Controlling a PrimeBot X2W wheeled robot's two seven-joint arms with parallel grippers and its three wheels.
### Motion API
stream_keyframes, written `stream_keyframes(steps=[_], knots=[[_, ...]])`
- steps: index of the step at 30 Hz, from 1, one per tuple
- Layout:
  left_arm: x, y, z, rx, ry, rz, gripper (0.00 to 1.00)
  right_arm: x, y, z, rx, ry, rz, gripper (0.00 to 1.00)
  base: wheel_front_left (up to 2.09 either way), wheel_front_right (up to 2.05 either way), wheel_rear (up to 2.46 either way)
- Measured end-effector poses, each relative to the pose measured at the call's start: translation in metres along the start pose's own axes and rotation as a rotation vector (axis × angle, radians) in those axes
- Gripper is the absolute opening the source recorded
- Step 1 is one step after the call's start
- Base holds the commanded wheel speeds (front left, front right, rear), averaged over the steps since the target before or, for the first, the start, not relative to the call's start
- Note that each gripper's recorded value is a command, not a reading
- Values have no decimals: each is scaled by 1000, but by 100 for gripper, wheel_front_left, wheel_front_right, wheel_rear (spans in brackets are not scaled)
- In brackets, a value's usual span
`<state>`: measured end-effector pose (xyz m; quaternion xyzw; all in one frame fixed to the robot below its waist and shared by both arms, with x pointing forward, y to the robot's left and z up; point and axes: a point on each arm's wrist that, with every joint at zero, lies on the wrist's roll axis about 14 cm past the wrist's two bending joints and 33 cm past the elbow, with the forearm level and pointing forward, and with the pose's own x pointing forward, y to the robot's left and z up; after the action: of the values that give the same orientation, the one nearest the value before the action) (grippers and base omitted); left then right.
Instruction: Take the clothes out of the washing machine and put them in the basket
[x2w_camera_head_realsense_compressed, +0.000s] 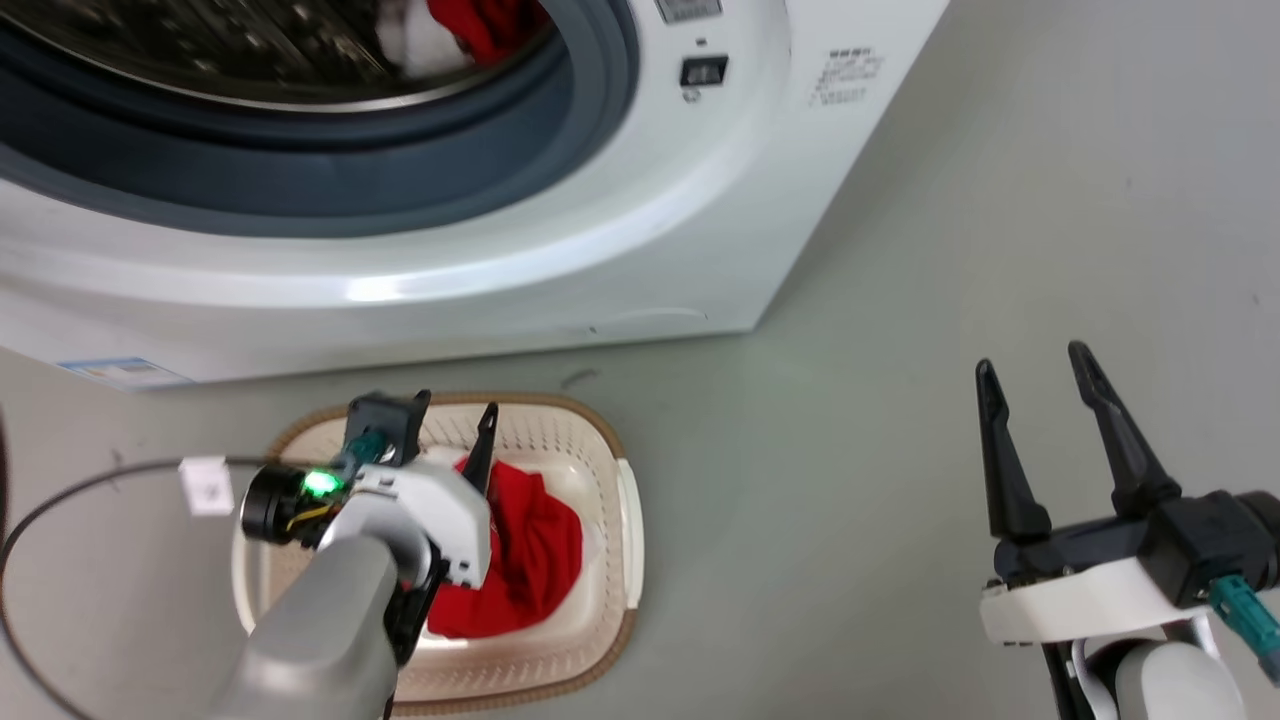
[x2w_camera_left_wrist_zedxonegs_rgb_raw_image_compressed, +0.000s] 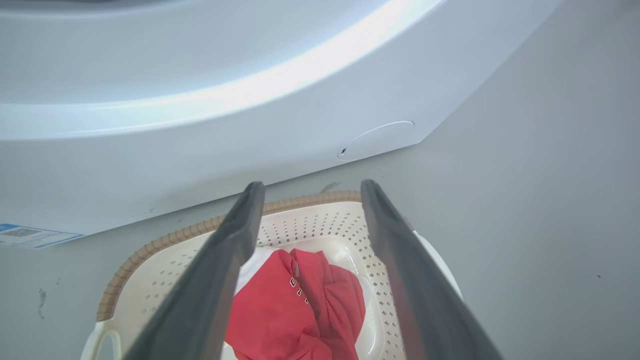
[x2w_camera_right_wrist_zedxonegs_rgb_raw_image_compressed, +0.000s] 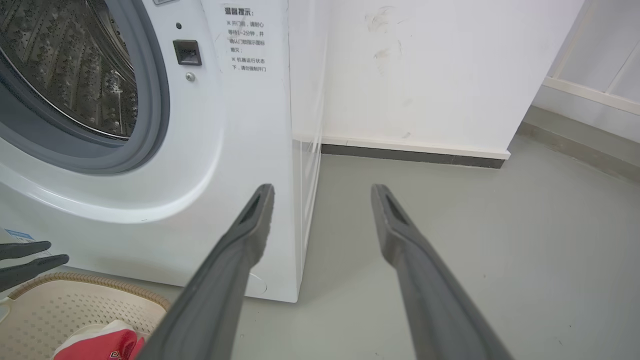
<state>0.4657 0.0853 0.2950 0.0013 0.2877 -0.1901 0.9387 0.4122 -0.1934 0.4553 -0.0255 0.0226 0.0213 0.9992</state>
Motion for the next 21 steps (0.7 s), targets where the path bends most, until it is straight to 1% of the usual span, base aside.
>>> stream_keyframes(steps=[4,7,8,12,16,21], knots=[[-30,14,30,-8,-133,71,100,-9,7,13,4,-30,16,100,0,0,0],[-51,22,68,-9,-272,119,100,-15,11,21,7,-52,27,100,0,0,0],[-66,25,87,-15,-349,143,100,-18,13,26,9,-64,32,100,0,0,0],[-90,35,122,-24,-479,194,100,-20,17,34,9,-87,43,100,0,0,0],[-90,37,136,-20,-524,197,100,-22,16,34,8,-86,41,100,0,0,0],[-65,37,169,27,-570,156,100,-16,13,31,10,-81,34,100,0,0,0]])
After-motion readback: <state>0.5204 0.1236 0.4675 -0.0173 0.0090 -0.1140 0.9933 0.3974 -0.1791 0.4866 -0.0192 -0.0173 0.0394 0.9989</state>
